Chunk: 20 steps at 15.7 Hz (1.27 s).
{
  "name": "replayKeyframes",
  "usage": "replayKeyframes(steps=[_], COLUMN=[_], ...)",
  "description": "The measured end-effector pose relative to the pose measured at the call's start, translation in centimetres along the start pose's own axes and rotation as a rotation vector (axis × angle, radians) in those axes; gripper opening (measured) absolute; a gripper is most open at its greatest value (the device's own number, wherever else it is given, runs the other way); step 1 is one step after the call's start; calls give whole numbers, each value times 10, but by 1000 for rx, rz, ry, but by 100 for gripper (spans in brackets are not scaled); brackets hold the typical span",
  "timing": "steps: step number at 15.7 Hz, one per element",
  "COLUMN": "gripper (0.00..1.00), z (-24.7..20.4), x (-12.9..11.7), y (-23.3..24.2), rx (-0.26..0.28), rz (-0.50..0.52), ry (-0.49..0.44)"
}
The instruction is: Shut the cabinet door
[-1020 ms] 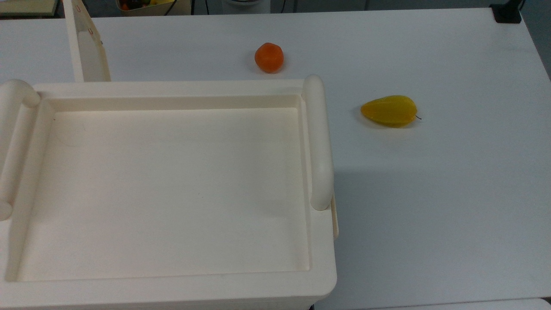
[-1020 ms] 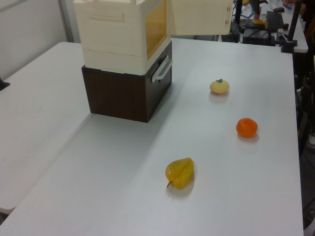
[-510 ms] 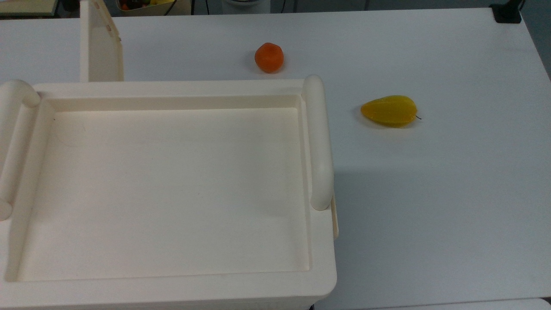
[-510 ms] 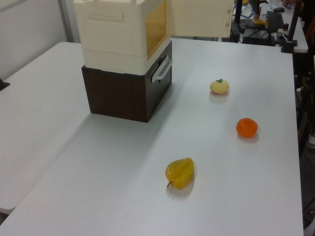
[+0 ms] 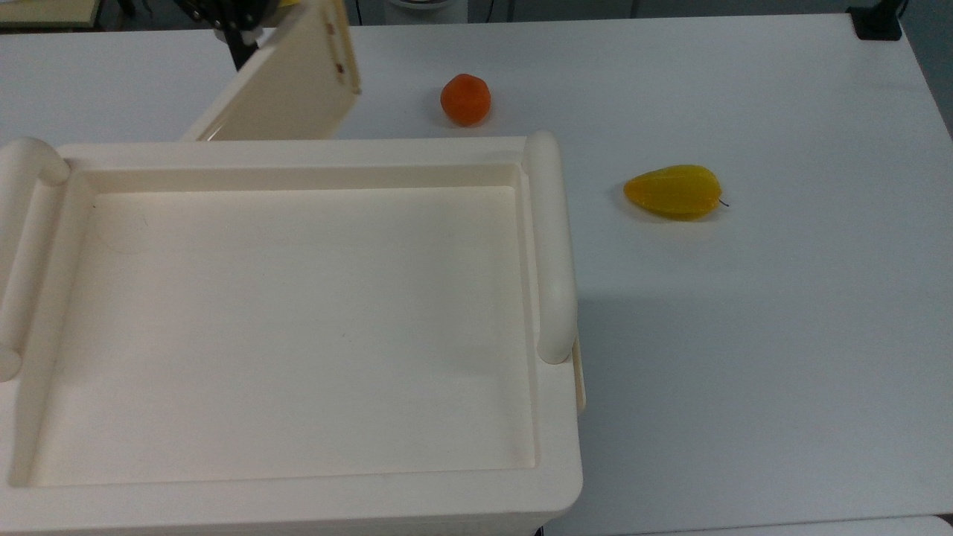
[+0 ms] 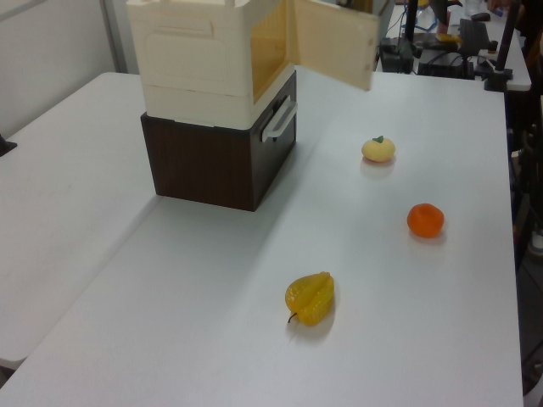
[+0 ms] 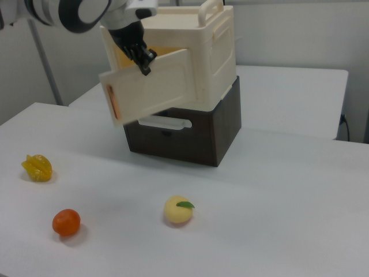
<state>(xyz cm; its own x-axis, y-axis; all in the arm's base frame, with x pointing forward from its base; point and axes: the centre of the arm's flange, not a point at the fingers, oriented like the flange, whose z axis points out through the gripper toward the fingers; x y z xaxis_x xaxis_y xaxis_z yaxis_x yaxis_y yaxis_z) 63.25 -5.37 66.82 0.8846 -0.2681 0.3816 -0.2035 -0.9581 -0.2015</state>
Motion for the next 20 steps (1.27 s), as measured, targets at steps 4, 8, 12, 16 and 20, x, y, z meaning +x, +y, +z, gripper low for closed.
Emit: replayKeyframes(steps=[4,8,12,16,20], gripper=[1,1,1,1,1], z=[45,57,65,73,72], x=[9,11,1,-30,-69], y=[-45,-45,-47,-64,-87], rx=[47,47,24,-101,-215], rz=[30,37,19,-85,-204], ry=[105,107,31,-133,-250])
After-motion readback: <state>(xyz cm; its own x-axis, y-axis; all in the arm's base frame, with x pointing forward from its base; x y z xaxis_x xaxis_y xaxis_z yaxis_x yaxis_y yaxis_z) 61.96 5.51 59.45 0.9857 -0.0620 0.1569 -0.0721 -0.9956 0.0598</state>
